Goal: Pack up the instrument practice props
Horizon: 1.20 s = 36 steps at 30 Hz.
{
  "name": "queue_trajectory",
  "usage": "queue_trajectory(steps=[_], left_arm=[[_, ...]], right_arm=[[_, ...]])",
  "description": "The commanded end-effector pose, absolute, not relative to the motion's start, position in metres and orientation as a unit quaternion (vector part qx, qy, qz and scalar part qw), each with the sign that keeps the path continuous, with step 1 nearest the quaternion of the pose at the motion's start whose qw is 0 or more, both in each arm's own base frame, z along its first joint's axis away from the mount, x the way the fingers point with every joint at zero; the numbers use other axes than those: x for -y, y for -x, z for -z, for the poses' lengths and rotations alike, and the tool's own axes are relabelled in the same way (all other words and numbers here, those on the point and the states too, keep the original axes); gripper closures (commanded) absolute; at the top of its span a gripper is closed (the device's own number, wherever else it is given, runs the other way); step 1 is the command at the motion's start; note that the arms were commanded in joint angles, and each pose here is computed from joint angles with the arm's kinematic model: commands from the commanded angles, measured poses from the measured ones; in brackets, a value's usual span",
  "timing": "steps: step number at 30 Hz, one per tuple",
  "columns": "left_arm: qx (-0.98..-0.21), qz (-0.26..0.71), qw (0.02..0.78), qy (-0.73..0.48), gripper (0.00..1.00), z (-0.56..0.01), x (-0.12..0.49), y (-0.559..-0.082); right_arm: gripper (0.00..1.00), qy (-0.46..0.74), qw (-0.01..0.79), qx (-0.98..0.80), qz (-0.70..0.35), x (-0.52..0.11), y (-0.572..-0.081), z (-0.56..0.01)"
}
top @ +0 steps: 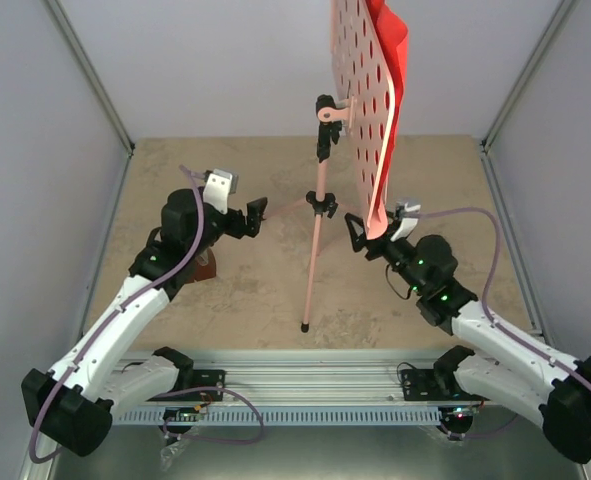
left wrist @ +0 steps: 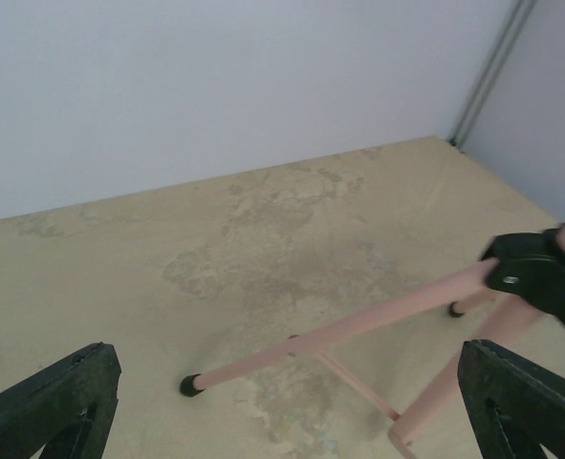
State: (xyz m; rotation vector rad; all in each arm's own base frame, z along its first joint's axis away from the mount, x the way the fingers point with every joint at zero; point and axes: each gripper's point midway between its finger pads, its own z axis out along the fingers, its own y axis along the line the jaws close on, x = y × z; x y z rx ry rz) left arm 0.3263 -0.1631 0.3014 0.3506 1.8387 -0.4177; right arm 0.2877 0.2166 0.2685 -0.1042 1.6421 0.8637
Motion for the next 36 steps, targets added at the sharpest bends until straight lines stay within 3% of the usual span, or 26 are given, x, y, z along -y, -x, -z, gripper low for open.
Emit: queue_trajectory(steps=[1, 4, 8, 16, 27, 33, 36], left_arm=[[-0.746, 0.234, 0.591, -0.197, 0.01, -0.322, 0.183, -0.311], [-0.746, 0.234, 0.589, -0.203, 0.01, -0.319, 0.184, -0.311], [-0.749, 0.229, 0.585, -0.209, 0.01, -0.311, 0.185, -0.312], [-0.760, 0.230, 0.567, -0.217, 0.01, -0.297, 0.191, -0.319], [-0.760, 0.227, 0.569, -0.219, 0.01, -0.297, 0.190, -0.319], [-0.759, 0.227, 0.568, -0.221, 0.01, -0.297, 0.191, -0.320], [-0.760, 0.226, 0.568, -0.220, 0.01, -0.297, 0.190, -0.320]], right_arm=[[0.18, 0.153, 0.617, -0.688, -0.349, -0.205, -0.291, -0.271], [0.17, 0.277, 0.584, -0.654, -0.392, -0.227, -0.280, -0.272], [0.17, 0.352, 0.567, -0.613, -0.423, -0.249, -0.279, -0.290], [0.21, 0.386, 0.602, -0.552, -0.429, -0.257, -0.296, -0.334], [0.33, 0.450, 0.555, -0.484, -0.505, -0.288, -0.303, -0.361], [0.44, 0.470, 0.530, -0.472, -0.525, -0.302, -0.302, -0.360], [0.56, 0.478, 0.519, -0.468, -0.532, -0.311, -0.300, -0.358]])
